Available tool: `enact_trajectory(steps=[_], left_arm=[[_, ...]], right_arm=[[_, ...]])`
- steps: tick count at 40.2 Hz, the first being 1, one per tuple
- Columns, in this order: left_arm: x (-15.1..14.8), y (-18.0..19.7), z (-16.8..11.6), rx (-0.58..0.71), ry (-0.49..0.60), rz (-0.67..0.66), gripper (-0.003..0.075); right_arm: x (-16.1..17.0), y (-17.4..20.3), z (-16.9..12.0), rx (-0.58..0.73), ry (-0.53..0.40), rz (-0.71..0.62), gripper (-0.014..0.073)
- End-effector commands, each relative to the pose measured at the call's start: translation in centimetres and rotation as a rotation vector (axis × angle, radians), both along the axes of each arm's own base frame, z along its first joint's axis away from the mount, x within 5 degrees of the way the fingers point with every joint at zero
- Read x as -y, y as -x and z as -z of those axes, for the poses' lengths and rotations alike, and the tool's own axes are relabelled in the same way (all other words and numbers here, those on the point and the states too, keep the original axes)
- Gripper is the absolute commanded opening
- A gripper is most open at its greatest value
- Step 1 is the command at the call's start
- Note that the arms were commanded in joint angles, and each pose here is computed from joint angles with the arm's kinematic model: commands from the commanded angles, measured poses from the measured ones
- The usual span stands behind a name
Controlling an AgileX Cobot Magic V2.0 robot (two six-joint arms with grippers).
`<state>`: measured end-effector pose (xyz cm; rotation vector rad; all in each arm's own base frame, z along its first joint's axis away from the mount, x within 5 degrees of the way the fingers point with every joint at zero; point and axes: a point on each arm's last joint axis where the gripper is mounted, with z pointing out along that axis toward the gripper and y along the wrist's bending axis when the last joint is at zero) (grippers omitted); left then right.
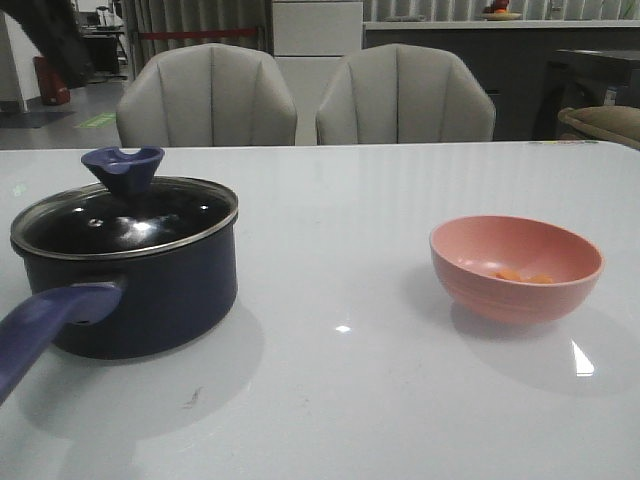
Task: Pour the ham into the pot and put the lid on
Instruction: 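Lower the left gripper onto the purple lid knob and close it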
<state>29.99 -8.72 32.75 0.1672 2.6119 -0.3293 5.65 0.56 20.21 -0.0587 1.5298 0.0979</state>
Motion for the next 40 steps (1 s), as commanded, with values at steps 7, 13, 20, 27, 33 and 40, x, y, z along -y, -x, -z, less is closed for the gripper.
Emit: enact_trajectory(steps=[7, 13, 20, 27, 33, 40], left_arm=[[3.9, -1.6, -1.3, 0.047, -0.004, 0.011, 0.0636], [5.5, -2.6, -0.3, 0.008, -0.053, 0.019, 0.0636], [6.1, -3.5, 1.4, -0.04, -0.114, -0.007, 0.0636], [6.3, -4.0, 2.2, -0.064, -0.107, -0.039, 0.0636], [6.5, -4.4, 2.3, -0.049, -0.097, -0.044, 0.0636], [6.6, -4.7, 3.1, -0.078, -0.097, -0.062, 0.0616]], right_arm=[[0.0, 0.3, -1.0, 0.112, 0.005, -0.001, 0.0149], [0.0, 0.3, -1.0, 0.112, 0.005, -0.001, 0.0149], [0.0, 0.3, -1.0, 0.112, 0.005, -0.001, 0.0149], [0.0, 0.3, -1.0, 0.112, 0.005, -0.001, 0.0149], [0.0, 0.3, -1.0, 0.112, 0.005, -0.001, 0.0149], [0.0, 0.3, -1.0, 0.112, 0.005, -0.001, 0.0149]])
